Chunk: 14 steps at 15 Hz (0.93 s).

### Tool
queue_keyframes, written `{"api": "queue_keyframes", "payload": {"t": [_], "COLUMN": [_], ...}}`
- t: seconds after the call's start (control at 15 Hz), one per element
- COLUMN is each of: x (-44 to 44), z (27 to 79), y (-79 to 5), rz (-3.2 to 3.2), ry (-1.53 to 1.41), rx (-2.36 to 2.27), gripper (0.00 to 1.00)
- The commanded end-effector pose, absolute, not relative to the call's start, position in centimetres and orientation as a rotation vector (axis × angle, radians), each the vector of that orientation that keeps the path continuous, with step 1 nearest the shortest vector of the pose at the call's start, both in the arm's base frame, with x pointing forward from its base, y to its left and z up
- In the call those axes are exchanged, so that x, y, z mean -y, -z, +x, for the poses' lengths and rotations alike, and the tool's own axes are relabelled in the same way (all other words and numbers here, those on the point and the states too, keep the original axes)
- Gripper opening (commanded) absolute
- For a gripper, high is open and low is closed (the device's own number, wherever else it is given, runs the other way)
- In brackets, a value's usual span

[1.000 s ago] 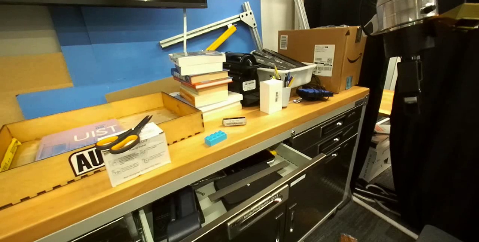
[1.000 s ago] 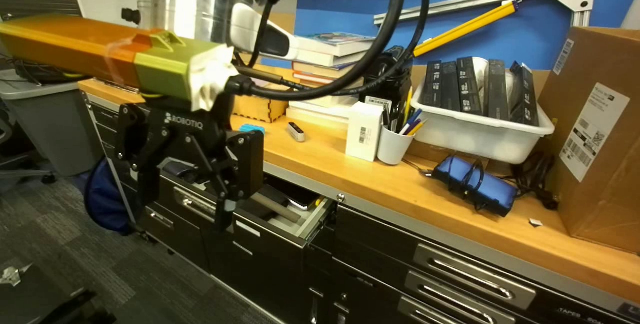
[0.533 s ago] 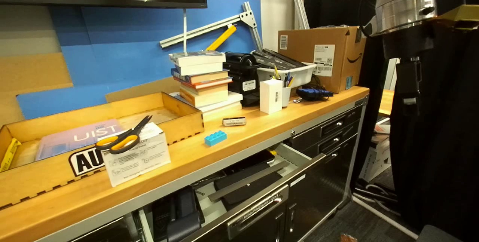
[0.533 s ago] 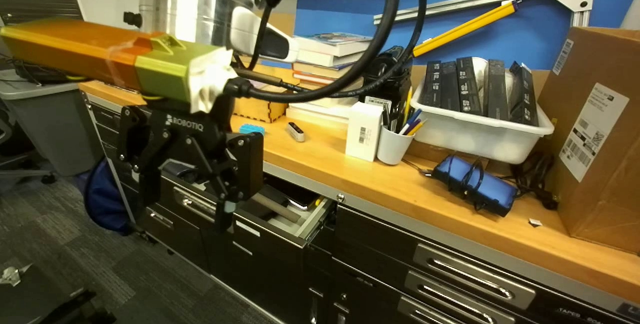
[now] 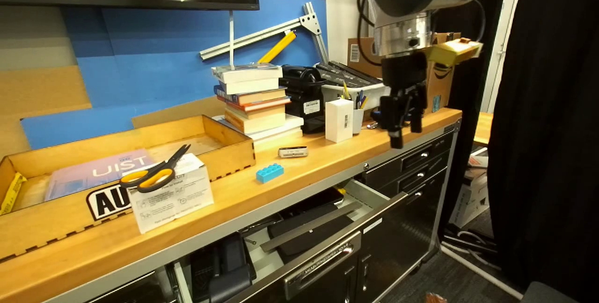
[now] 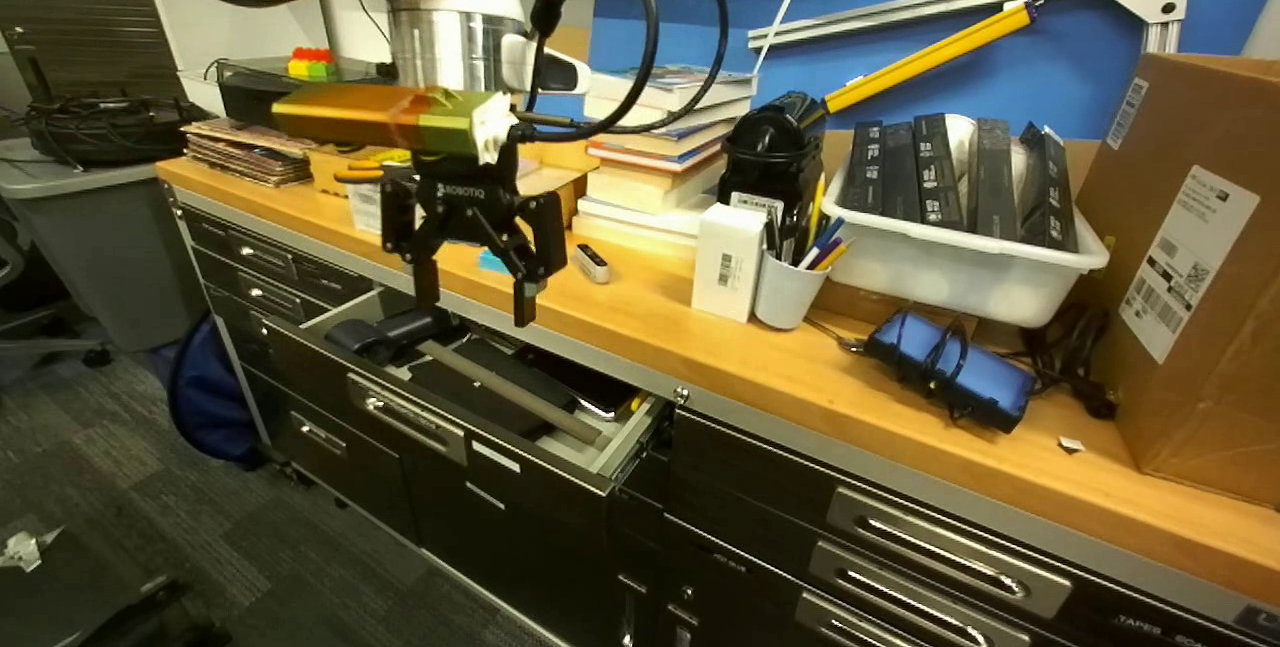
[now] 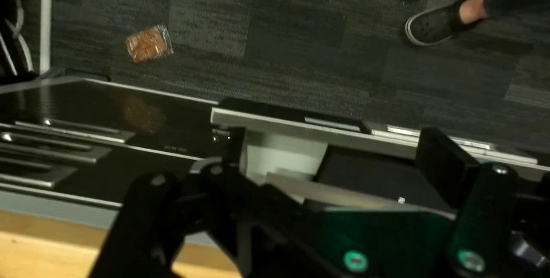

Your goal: Pick up the blue block, put it in the drawer and close the drawer.

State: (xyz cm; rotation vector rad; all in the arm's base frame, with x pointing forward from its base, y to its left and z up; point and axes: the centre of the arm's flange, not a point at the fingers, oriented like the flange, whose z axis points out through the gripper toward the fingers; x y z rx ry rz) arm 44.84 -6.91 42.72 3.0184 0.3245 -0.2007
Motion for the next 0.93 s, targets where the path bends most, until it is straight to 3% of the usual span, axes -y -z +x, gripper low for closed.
{"api": "queue_keyframes", "payload": {"t": [0.0,0.4,0.87], "x": [3.3,-2.3,-7.8], "z": [52.8,59.7,63.2], "y": [-43.2,-41.3,-37.4], "rz": [3.049,3.069,3.097], "ry": [0.085,0.021,-0.001], "rx": [-0.298,-0.462,-0.521], "gripper": [1.0,1.0,1.0]}}
